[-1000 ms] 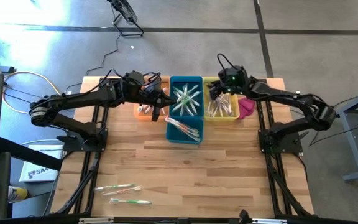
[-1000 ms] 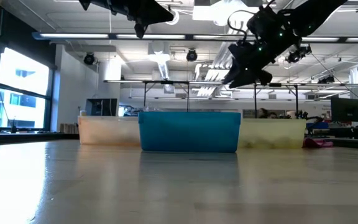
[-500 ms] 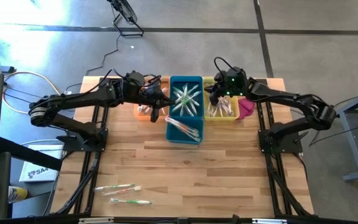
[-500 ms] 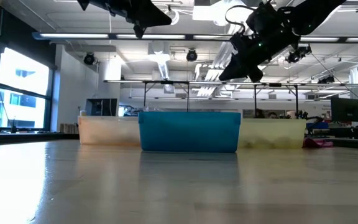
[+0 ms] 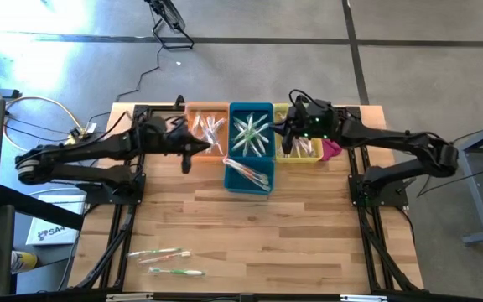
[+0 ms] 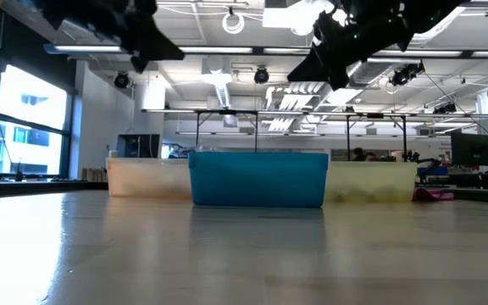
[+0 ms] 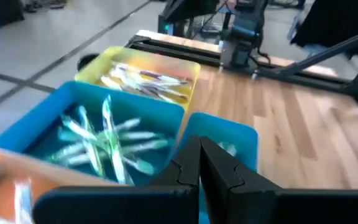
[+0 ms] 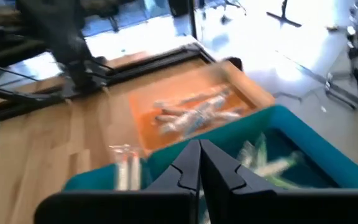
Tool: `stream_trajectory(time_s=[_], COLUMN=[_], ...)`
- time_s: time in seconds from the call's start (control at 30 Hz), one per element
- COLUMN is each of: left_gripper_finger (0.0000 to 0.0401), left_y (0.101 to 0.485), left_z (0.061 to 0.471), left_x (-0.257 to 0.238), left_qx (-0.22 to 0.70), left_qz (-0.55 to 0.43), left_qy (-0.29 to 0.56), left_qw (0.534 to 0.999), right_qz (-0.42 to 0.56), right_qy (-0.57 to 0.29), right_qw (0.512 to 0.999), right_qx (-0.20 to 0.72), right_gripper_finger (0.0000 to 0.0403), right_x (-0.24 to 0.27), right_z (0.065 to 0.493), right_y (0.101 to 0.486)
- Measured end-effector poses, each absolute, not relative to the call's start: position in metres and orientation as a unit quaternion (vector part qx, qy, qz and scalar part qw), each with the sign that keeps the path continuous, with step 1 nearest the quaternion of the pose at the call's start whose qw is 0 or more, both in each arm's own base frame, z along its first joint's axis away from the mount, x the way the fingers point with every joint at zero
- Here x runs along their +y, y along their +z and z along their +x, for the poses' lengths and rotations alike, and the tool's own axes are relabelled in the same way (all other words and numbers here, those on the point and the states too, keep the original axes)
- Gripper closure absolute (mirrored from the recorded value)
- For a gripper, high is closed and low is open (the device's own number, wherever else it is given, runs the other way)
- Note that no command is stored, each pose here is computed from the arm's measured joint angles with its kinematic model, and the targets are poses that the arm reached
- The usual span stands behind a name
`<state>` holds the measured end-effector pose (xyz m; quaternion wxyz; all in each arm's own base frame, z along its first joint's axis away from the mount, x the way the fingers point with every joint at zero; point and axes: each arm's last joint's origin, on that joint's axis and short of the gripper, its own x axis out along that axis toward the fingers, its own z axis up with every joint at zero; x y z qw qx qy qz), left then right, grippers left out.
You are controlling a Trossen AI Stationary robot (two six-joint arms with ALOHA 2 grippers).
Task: Pick & Place Toothbrushes
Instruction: Put the green toothbrush into the top blue bin
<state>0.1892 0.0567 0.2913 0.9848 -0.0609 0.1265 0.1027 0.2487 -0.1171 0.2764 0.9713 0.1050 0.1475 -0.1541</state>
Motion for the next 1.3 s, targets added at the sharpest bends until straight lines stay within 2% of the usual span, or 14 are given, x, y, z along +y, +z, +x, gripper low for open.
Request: stream_trajectory(time_s=[0.23,0.43,0.63,0.77,0.9,1.0,1.13,1.3], left_gripper_finger=[0.0401,0.0401,0.0401,0.0401,0.0401,0.0401,0.0401,0.0401], left_y=[0.272,0.267,0.266,0.263,0.248,0.234,0.220,0.221], left_z=[0.151,0.144,0.149,0.146,0.141,0.138,0.140,0.144], left_x=[0.040,0.017,-0.009,-0.026,-0.046,-0.061,-0.081,-0.106], left_qx=[0.153,0.199,0.221,0.270,0.365,0.439,0.497,0.546], left_qz=[-0.208,-0.285,-0.288,-0.279,-0.290,-0.310,-0.313,-0.292], left_qy=[0.087,0.046,0.032,0.021,0.004,0.023,0.036,0.043], left_qw=[0.962,0.936,0.931,0.921,0.885,0.843,0.808,0.784], right_qz=[0.109,0.112,0.111,0.107,0.106,0.111,0.124,0.128], right_qy=[-0.100,-0.065,-0.055,-0.074,-0.078,-0.079,-0.082,-0.082], right_qw=[0.978,0.976,0.975,0.975,0.974,0.974,0.973,0.972], right_qx=[0.151,0.173,0.182,0.181,0.182,0.181,0.179,0.179], right_gripper_finger=[0.0400,0.0400,0.0400,0.0400,0.0400,0.0400,0.0400,0.0400], right_x=[-0.107,-0.096,-0.090,-0.091,-0.091,-0.091,-0.091,-0.091], right_z=[0.252,0.262,0.268,0.268,0.269,0.269,0.269,0.269], right_y=[0.276,0.267,0.261,0.261,0.261,0.261,0.261,0.261])
